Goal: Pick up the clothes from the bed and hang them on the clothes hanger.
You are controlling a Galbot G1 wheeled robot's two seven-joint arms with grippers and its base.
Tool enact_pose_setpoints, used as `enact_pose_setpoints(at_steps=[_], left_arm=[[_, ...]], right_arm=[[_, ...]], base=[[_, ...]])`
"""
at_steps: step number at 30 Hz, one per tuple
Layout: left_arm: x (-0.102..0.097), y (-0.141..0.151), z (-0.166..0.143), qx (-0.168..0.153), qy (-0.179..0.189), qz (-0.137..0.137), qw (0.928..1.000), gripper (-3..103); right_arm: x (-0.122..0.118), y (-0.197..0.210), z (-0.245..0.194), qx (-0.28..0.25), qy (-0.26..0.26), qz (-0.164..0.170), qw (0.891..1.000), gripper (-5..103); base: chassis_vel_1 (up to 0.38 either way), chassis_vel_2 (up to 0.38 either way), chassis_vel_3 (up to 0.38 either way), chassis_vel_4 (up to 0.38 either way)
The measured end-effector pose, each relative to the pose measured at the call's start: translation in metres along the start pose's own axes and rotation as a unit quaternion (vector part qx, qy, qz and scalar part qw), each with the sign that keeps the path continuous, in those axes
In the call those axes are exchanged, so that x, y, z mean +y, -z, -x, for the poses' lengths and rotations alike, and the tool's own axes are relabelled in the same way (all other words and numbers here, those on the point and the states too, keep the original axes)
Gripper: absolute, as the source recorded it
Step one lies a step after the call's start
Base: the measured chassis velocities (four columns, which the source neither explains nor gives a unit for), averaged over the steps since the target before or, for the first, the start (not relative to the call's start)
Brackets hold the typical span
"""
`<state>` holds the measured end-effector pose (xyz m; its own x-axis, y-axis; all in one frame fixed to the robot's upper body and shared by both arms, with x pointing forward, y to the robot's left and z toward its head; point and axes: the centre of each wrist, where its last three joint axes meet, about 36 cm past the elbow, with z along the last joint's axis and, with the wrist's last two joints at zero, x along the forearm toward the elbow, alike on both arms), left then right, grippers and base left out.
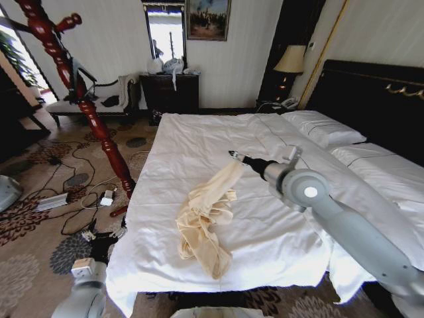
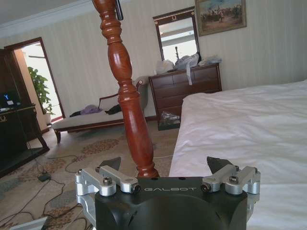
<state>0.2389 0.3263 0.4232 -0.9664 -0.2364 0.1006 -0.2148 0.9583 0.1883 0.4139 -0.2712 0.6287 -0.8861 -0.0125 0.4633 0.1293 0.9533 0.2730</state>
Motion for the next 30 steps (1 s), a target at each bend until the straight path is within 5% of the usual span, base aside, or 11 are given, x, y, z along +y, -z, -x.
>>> enact_pose_setpoints(at_steps=[2, 5, 12, 18, 21, 24, 25, 26, 28, 30], left_arm=[[0.000, 0.000, 0.000, 0.000, 0.001, -0.001, 1.0000, 100], [-0.001, 0.001, -0.001, -0.002, 0.001, -0.002, 1.0000, 100], [0.002, 0.004, -0.003, -0.006, 0.001, 0.002, 1.0000, 100], [0.005, 0.004, -0.004, -0.006, 0.002, 0.005, 1.0000, 100], [0.005, 0.004, -0.005, -0.006, 0.002, 0.004, 1.0000, 100], [0.003, 0.004, -0.005, -0.006, 0.002, 0.003, 1.0000, 100], [0.002, 0.004, -0.005, -0.006, 0.002, 0.002, 1.0000, 100], [0.002, 0.004, -0.005, -0.006, 0.002, 0.002, 1.0000, 100], [0.003, 0.002, -0.005, -0.004, 0.003, 0.003, 1.0000, 100], [0.003, 0.002, -0.004, -0.004, 0.003, 0.003, 1.0000, 100]], right_arm=[[-0.008, -0.029, -0.014, 0.061, -0.080, -0.002, 0.995, 100], [-0.009, -0.047, -0.026, 0.103, -0.120, -0.005, 0.988, 100], [0.003, -0.073, -0.051, 0.189, -0.110, -0.023, 0.976, 100], [0.003, -0.077, -0.050, 0.171, -0.097, -0.067, 0.978, 100], [0.005, -0.087, -0.045, 0.124, -0.069, -0.107, 0.984, 100], [-0.006, -0.109, -0.028, 0.057, -0.044, -0.187, 0.980, 100], [-0.016, -0.125, -0.015, 0.024, -0.037, -0.249, 0.968, 100], [-0.016, -0.125, -0.015, 0.024, -0.037, -0.249, 0.968, 100], [-0.035, -0.151, 0.004, -0.028, -0.017, -0.327, 0.944, 100], [-0.041, -0.160, 0.010, -0.044, -0.008, -0.353, 0.934, 100]], base=[[0.000, 0.000, 0.000, 0.000], [0.000, 0.000, 0.000, 0.000], [0.000, 0.000, 0.000, 0.000], [0.000, 0.000, 0.000, 0.000], [0.000, 0.000, 0.000, 0.000], [0.000, 0.000, 0.000, 0.000], [0.000, 0.000, 0.000, 0.000], [0.000, 0.000, 0.000, 0.000], [0.000, 0.000, 0.000, 0.000], [0.000, 0.000, 0.000, 0.000]])
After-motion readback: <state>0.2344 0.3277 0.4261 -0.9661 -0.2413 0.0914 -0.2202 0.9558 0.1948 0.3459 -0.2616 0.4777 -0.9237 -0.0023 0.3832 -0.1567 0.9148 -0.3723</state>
